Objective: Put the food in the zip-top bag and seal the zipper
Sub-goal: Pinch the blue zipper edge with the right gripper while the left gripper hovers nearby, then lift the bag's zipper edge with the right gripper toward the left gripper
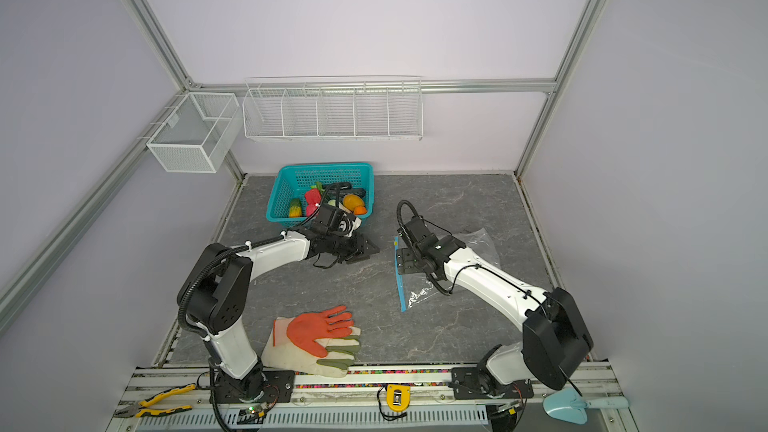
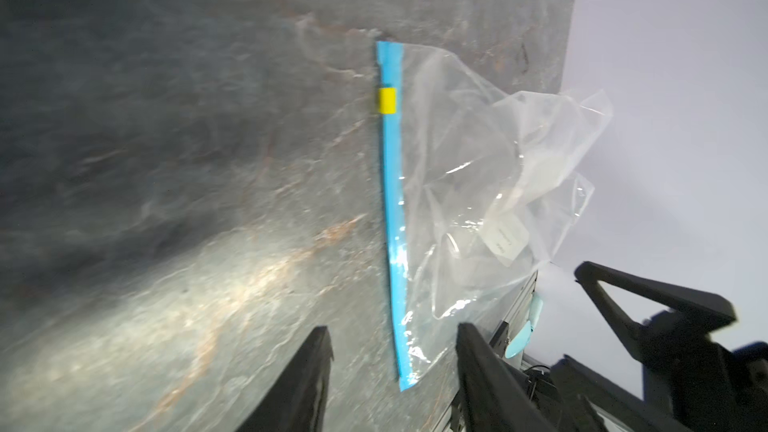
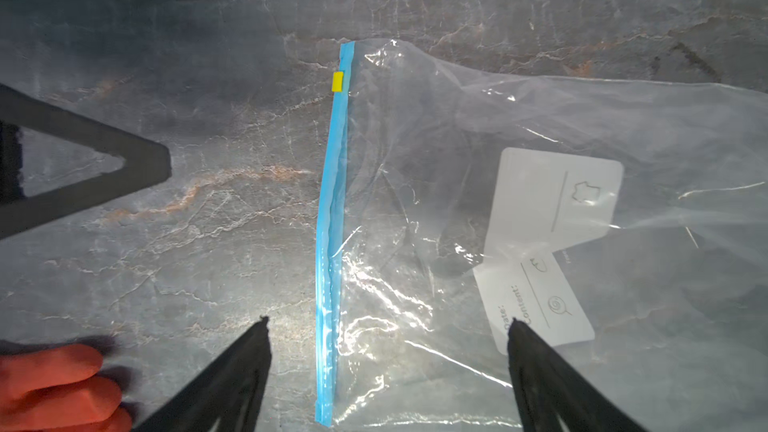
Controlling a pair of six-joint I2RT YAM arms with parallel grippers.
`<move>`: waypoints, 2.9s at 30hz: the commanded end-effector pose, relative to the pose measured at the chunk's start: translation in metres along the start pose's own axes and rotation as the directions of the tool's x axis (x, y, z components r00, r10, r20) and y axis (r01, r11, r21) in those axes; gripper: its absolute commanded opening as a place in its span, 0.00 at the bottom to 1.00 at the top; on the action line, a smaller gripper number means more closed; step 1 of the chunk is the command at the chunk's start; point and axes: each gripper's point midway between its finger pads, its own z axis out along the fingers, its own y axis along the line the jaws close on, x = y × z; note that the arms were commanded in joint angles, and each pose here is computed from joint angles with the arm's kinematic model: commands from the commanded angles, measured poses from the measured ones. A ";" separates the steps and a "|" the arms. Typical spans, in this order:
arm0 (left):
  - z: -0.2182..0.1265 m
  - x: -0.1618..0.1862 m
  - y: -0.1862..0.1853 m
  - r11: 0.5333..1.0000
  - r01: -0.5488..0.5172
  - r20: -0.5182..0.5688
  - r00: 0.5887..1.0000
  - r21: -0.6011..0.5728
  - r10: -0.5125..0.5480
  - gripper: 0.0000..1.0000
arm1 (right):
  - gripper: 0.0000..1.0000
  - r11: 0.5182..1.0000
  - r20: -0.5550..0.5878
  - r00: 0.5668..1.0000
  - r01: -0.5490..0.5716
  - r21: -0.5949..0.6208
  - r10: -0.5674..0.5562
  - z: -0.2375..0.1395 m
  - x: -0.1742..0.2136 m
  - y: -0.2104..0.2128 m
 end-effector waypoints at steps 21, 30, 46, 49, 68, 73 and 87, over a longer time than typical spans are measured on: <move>-0.037 0.001 0.024 0.998 0.054 0.088 0.995 0.022 -0.055 0.49 | 0.68 0.963 -0.153 0.981 0.151 0.223 -0.119 0.069 0.011 0.033; -0.033 0.001 0.025 0.998 0.058 0.081 0.995 0.028 -0.060 0.49 | 0.52 0.973 -0.197 0.977 0.123 0.193 -0.085 0.090 0.024 0.031; -0.029 0.000 0.027 0.998 0.064 0.070 0.995 0.028 -0.066 0.48 | 0.38 0.985 -0.243 0.969 0.074 0.159 -0.033 0.111 0.042 0.025; -0.028 0.000 0.027 0.998 0.065 0.070 0.995 0.027 -0.067 0.48 | 0.38 0.988 -0.250 0.968 0.060 0.142 -0.023 0.115 0.045 0.026; -0.024 0.000 0.027 0.998 0.064 0.062 0.996 0.019 -0.065 0.48 | 0.14 0.995 -0.223 0.975 0.043 0.085 -0.023 0.100 0.032 0.025; -0.023 0.000 0.028 0.998 0.068 0.057 0.996 0.017 -0.069 0.48 | 0.09 0.998 -0.198 0.980 0.040 0.058 -0.027 0.090 0.023 0.027; -0.016 -0.002 0.009 0.999 0.030 0.040 0.999 0.035 -0.032 0.48 | 0.06 0.998 -0.132 0.991 0.016 -0.065 -0.024 0.059 0.000 0.034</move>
